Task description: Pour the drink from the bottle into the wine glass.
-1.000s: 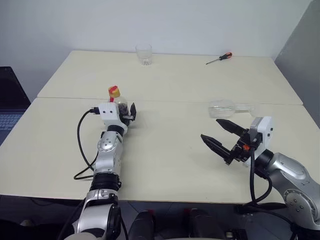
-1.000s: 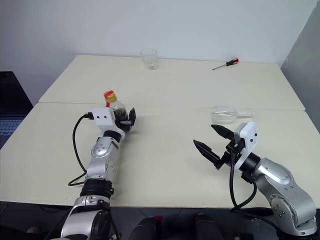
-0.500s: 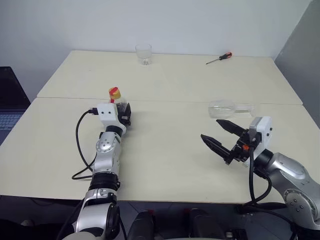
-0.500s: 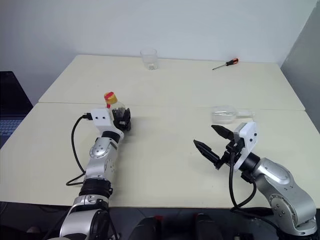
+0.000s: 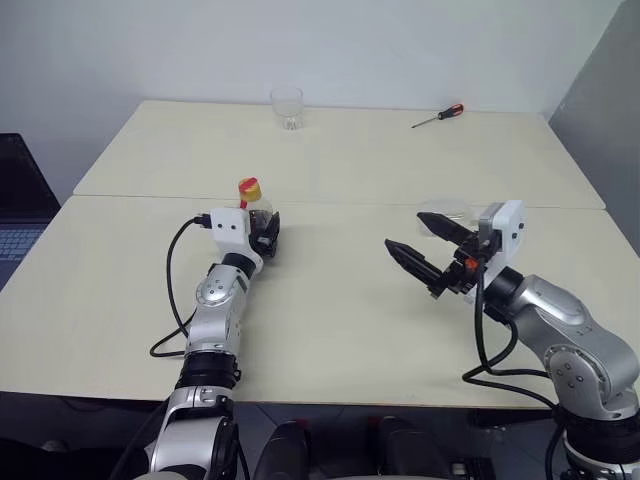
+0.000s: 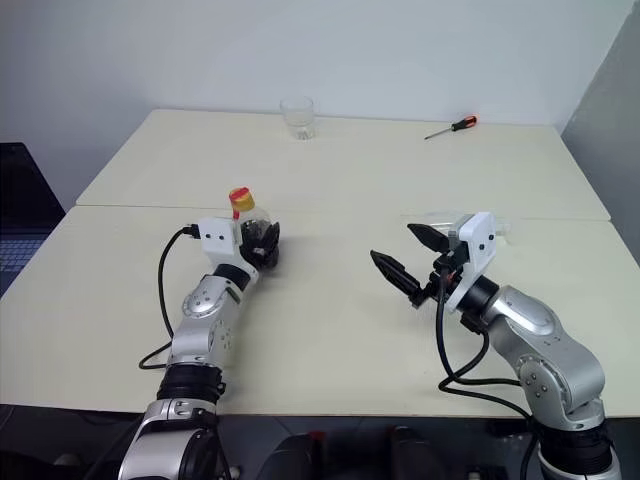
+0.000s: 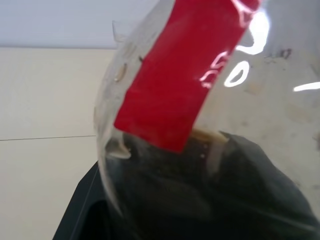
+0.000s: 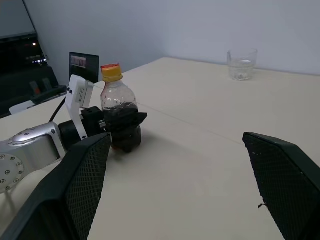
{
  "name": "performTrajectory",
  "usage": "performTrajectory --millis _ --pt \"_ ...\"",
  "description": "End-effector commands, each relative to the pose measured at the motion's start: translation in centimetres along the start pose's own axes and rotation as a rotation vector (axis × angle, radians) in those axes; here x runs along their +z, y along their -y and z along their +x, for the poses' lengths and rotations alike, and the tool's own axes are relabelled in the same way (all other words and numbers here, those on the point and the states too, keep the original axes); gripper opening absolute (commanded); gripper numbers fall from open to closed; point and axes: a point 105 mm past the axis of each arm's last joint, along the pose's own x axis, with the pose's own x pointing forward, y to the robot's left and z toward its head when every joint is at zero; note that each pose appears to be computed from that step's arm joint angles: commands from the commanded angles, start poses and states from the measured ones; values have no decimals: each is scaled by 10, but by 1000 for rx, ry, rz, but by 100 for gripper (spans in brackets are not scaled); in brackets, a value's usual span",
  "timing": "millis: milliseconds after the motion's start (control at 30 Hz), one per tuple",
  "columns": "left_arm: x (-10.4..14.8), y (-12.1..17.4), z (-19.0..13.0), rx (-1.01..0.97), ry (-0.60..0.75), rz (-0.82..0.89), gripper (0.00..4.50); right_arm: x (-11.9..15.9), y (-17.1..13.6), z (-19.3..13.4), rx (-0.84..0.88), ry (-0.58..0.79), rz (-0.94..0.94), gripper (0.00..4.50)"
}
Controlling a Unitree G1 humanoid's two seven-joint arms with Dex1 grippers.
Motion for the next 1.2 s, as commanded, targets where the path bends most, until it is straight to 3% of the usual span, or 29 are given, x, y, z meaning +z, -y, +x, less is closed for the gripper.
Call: performTrajectory --millis 33,200,233,1000,1100,1200 --pt "14 -2 2 4 47 0 267 8 -5 0 13 28 -27 450" --pt "13 -3 2 9 41 -7 440 8 -5 -1 8 24 -27 450" --pt "13 -4 2 11 44 -12 445 8 -5 -1 8 23 -28 450" --pt "24 5 8 -78 145 38 445 6 -3 -2 -11 14 -15 450" --pt "26 6 9 -82 159 33 386 6 -3 -2 -12 15 -13 450" --pt "27 6 9 -85 163 32 293 6 -2 -1 -14 16 -12 450"
